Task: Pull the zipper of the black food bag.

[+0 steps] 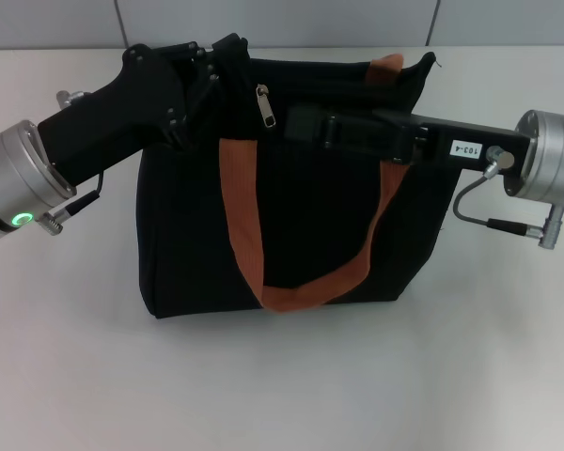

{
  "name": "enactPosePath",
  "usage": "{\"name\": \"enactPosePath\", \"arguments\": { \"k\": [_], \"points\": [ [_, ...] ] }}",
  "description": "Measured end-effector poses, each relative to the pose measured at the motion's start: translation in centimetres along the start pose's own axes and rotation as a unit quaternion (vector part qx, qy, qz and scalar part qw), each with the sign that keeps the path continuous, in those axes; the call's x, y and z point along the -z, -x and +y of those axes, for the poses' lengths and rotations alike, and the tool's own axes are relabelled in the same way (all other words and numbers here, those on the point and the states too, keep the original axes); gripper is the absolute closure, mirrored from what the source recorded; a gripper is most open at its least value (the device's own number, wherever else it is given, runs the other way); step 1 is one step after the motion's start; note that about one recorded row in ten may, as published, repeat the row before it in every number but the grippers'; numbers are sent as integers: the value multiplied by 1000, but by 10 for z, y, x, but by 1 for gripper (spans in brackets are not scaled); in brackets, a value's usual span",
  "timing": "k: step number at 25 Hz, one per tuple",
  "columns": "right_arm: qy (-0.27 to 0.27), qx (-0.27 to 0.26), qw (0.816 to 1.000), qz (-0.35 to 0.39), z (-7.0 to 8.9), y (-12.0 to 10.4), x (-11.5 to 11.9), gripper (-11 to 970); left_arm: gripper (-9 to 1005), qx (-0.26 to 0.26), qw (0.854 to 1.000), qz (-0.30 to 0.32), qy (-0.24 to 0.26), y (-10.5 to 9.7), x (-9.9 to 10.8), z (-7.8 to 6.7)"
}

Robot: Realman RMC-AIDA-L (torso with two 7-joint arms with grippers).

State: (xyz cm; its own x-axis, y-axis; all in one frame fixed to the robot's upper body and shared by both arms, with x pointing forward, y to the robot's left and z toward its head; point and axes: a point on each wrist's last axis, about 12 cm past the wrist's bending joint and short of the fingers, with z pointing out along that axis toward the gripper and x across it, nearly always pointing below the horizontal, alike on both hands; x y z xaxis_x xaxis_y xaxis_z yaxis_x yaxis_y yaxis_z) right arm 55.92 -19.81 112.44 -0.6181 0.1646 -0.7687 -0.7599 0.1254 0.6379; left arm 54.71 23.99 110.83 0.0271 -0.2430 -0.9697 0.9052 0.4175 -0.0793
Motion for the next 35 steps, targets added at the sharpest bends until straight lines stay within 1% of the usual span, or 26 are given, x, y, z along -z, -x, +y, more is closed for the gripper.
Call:
{"name": "enactPosePath", "arguments": {
  "k": [10, 16, 28, 33, 34, 35],
  "points": [
    [-9, -4, 1000, 5, -4, 5, -9, 307, 970, -4, 1000, -2, -4, 0, 0, -1],
    [10, -11, 999, 31, 1, 5, -21, 308, 966, -7, 1000, -3, -9, 1, -4, -1],
    [-11, -17, 1000, 22, -5, 7, -20, 309, 956, -8, 1000, -4, -10, -1, -6, -2],
    [-17, -25, 999, 20, -6, 9, -21, 310, 952, -5, 1000, -5, -11, -1, -8, -2],
    [-20, -33, 999, 19, -7, 9, -21, 310, 951, -5, 1000, -5, -12, -1, -8, -2],
    [-20, -33, 999, 19, -7, 9, -21, 324, 951, -5, 1000, -5, -12, -1, -8, -2]
  ]
}}
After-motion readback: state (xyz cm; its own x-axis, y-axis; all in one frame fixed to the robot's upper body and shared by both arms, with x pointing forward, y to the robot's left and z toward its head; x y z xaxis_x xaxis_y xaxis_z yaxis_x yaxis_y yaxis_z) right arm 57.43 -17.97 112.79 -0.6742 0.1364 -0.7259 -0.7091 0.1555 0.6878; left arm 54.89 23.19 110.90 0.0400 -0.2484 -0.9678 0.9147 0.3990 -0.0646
